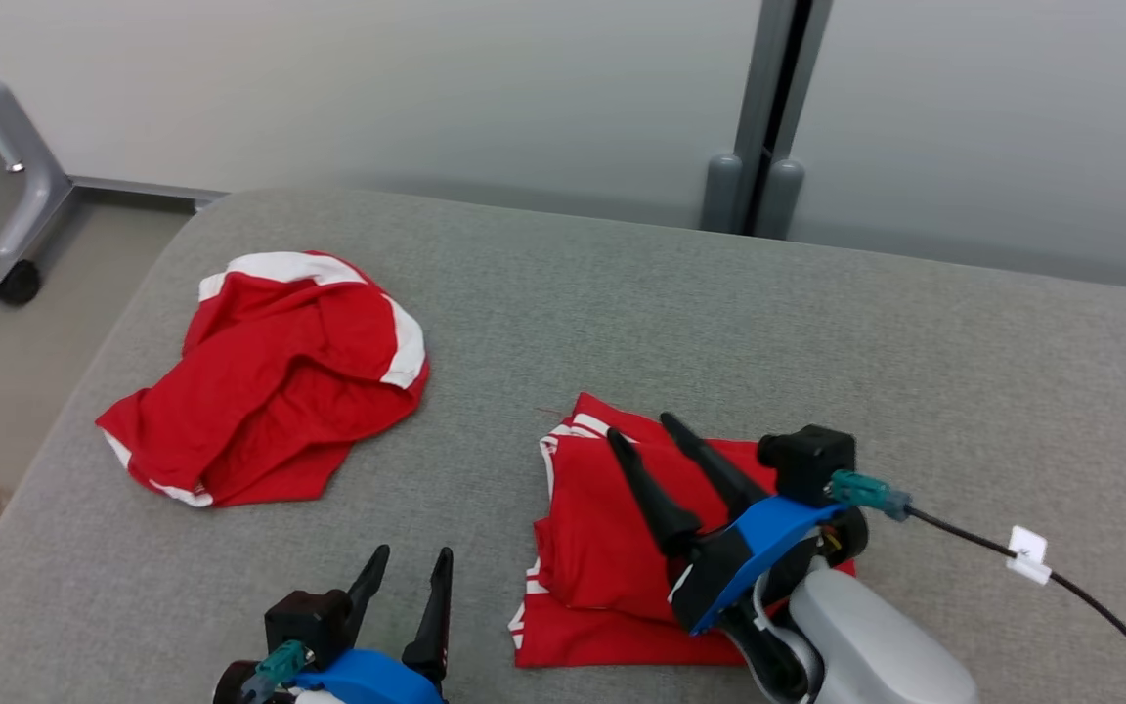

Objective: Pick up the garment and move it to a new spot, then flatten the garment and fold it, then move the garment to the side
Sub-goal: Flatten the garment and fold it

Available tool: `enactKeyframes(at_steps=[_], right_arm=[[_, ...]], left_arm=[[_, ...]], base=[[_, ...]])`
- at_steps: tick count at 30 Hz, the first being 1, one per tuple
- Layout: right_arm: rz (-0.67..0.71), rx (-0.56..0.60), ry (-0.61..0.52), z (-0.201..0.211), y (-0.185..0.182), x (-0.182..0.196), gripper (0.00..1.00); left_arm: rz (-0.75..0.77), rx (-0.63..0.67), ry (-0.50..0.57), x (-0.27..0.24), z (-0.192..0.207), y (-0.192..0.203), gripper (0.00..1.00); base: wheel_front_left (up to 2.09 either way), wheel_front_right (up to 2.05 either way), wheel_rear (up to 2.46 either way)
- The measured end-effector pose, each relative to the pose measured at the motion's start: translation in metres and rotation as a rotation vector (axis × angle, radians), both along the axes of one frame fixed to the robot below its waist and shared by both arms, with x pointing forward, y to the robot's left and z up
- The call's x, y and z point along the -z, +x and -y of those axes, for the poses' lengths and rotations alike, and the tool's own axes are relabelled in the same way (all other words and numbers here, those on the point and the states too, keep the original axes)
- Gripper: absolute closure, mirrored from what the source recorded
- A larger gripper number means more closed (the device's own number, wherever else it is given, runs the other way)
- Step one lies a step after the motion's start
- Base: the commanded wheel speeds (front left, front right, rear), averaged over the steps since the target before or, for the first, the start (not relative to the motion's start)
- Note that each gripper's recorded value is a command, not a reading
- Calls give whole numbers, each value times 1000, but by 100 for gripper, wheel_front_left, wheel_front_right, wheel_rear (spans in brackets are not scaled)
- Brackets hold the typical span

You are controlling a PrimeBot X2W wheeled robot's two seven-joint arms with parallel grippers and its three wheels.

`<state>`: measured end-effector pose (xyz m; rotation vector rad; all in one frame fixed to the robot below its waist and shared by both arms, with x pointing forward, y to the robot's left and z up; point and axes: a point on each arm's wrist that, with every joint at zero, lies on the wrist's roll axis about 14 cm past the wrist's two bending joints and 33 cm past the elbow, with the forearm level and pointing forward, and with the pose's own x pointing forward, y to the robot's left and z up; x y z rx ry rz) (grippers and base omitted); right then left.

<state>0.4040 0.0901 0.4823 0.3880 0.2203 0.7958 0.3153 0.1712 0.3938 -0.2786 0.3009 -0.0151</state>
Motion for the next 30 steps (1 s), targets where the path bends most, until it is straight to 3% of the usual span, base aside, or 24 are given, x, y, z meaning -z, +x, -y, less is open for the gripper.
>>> enactKeyframes(at_steps=[6, 13, 20, 30], right_arm=[[106, 280, -58, 89, 39, -11, 0], [176, 578, -175, 199, 36, -10, 0], [138, 651, -284, 237, 9, 15, 0], [90, 641, -337, 242, -22, 35, 0]], left_arm=[[40, 44, 36, -10, 7, 23, 0], [80, 64, 71, -21, 11, 42, 0], [78, 59, 106, -19, 9, 42, 0], [74, 51, 141, -18, 7, 27, 0]], base=[[0, 0, 0], [0, 0, 0], [0, 0, 0], [0, 0, 0]])
